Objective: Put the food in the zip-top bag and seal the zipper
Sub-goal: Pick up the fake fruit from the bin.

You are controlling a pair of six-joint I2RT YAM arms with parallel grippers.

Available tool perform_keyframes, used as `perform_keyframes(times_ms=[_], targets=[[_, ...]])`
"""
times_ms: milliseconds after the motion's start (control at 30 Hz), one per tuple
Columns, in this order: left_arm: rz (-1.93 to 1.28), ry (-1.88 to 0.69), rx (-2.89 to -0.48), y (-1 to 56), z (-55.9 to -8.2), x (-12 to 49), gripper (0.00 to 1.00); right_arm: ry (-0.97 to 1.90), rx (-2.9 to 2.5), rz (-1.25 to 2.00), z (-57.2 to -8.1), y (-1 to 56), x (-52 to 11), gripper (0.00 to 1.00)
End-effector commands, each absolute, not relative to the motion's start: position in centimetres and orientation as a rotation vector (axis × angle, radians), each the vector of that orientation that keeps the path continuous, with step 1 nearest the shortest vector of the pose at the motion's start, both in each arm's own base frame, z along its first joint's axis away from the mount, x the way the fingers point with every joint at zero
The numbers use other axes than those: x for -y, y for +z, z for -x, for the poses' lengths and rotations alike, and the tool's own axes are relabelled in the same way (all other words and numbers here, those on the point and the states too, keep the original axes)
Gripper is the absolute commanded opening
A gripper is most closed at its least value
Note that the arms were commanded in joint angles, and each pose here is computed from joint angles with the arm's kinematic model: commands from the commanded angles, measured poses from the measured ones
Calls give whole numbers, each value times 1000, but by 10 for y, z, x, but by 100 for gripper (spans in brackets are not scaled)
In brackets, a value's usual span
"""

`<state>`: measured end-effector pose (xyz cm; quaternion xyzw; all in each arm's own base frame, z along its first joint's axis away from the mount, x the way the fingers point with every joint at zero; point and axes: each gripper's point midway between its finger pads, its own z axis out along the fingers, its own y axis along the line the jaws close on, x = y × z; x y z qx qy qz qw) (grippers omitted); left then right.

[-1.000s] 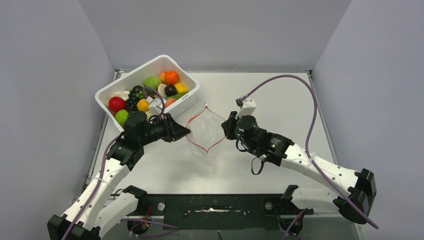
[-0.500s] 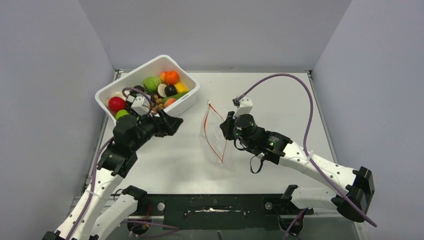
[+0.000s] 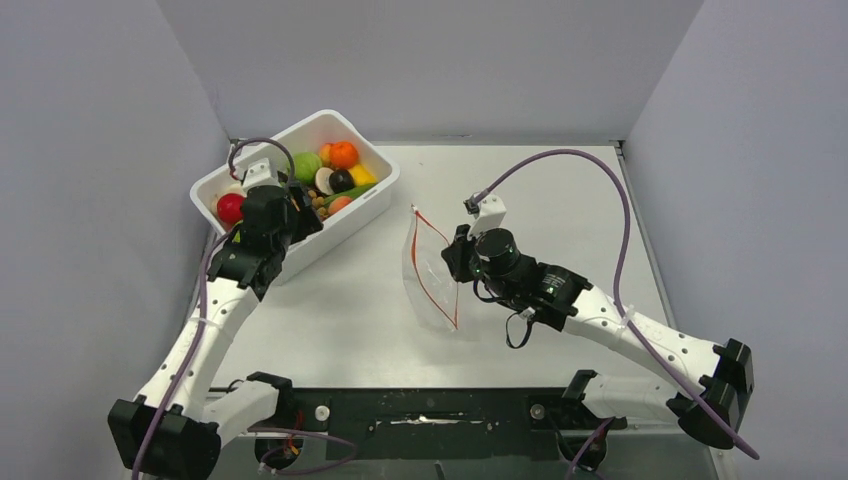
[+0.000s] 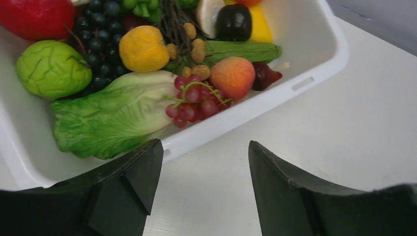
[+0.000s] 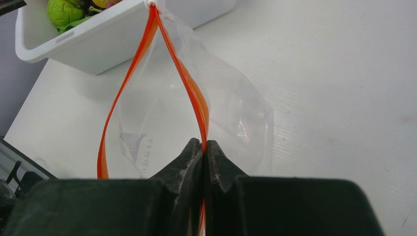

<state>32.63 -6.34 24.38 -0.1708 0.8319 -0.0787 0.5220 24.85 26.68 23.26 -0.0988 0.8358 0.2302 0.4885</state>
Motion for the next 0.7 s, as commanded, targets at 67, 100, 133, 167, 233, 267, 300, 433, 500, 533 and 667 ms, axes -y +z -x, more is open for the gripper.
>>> perform_keyframes(times_ms=[67, 100, 133, 167, 233, 267, 300, 433, 500, 533, 667], targets=[[584, -118, -1983, 233, -354, 20, 62, 643, -1917, 281, -245, 274, -270, 0], [615, -88, -1991, 228, -358, 10, 61, 648, -1913, 282, -244, 276, -270, 0], [640, -65, -1999, 224, -362, 2, 61, 654, -1911, 282, -243, 277, -270, 0], [664, -42, -2011, 219, -365, -6, 61, 659, -1910, 283, -243, 277, -270, 0], [686, -26, -2036, 211, -373, -19, 61, 673, -1907, 283, -241, 275, -271, 0], [688, -39, -2047, 209, -377, -22, 61, 682, -1906, 284, -240, 275, -272, 0], [679, -51, -2054, 209, -381, -23, 61, 685, -1908, 284, -239, 275, -272, 0], [635, -51, -2075, 204, -395, -26, 69, 701, -1917, 285, -236, 273, -273, 0], [626, -69, -2103, 197, -402, -27, 70, 705, -1921, 282, -235, 273, -273, 0], [624, -69, -2118, 194, -405, -28, 71, 705, -1923, 279, -235, 273, -273, 0], [605, -56, -2165, 184, -416, -29, 72, 712, -1922, 268, -234, 274, -274, 0]])
